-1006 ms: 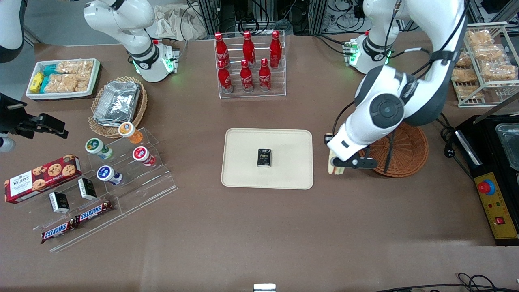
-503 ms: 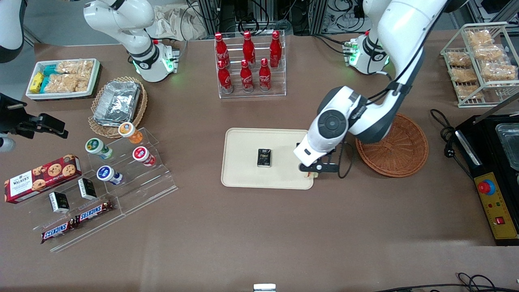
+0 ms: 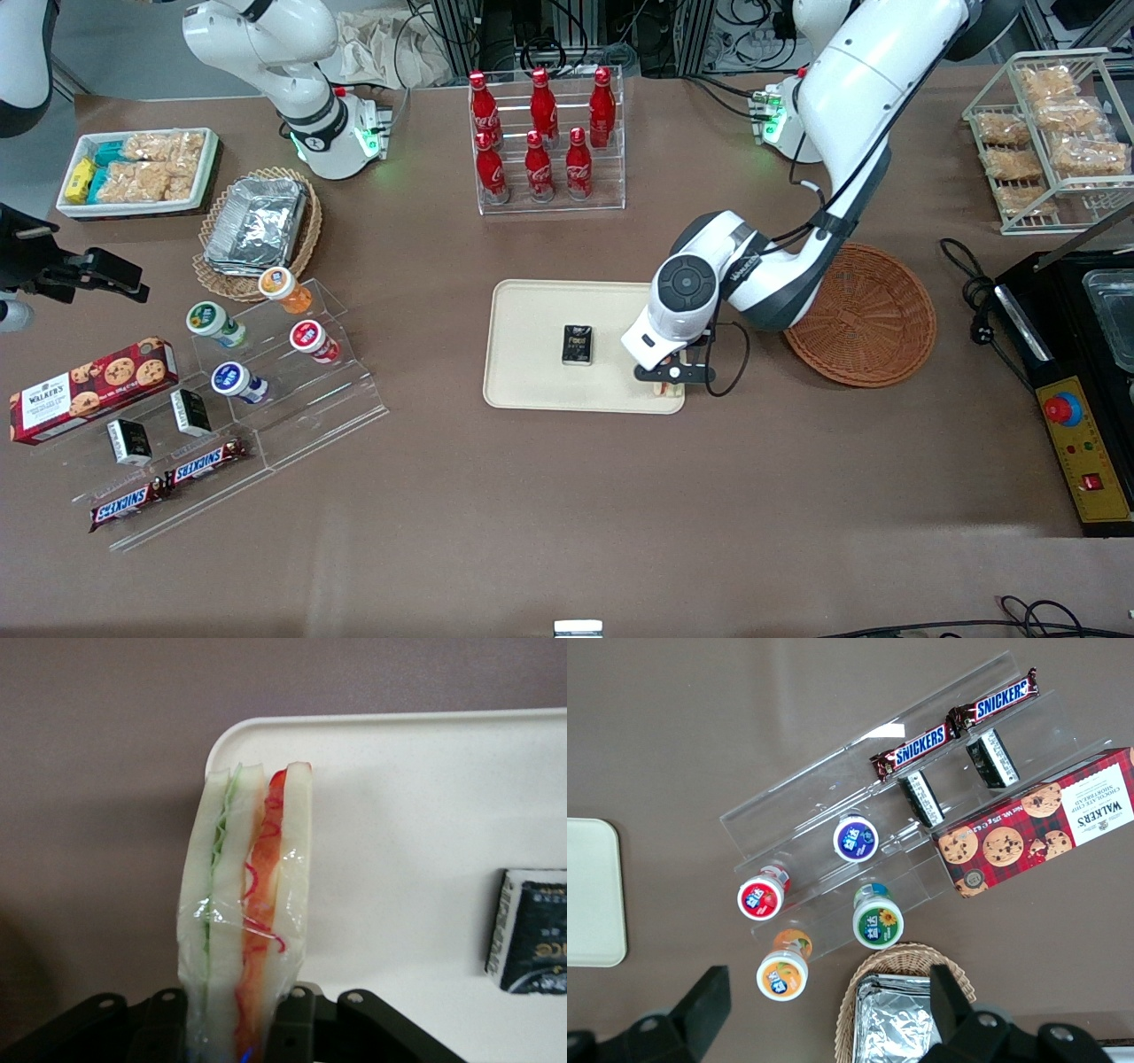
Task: Place sandwich from basket to tray
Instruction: 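Carry the sandwich with the left gripper over to the white tray, then lower the sandwich onto the tray beside the black packet and release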
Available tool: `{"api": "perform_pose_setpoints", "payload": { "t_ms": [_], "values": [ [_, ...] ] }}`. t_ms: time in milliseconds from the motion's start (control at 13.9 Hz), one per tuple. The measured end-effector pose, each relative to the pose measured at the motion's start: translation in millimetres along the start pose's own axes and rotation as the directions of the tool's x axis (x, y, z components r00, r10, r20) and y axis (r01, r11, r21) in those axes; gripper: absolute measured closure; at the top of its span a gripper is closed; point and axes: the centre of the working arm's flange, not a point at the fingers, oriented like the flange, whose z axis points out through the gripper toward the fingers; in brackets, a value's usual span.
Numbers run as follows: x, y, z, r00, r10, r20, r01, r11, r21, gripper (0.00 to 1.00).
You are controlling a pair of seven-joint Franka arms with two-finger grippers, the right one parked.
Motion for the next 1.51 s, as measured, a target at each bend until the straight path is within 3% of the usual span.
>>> {"api": "perform_pose_setpoints", "payload": {
  "t_ms": [287, 934, 1077, 1508],
  "values": [
    [-6.0, 17.1, 12.0, 0.999, 0.022, -0.030, -0.021, 0.999, 0.031, 0.75],
    [-7.2, 28.0, 23.6, 0.998, 0.044, -0.048, -0.043, 0.999, 0.015, 0.77],
    [-6.6, 28.8, 22.9, 0.998, 0.036, -0.053, -0.035, 0.999, 0.010, 0.63],
    [0.3, 30.2, 11.2, 0.997, 0.012, -0.076, -0.012, 1.000, -0.005, 0.01]
  ]
}}
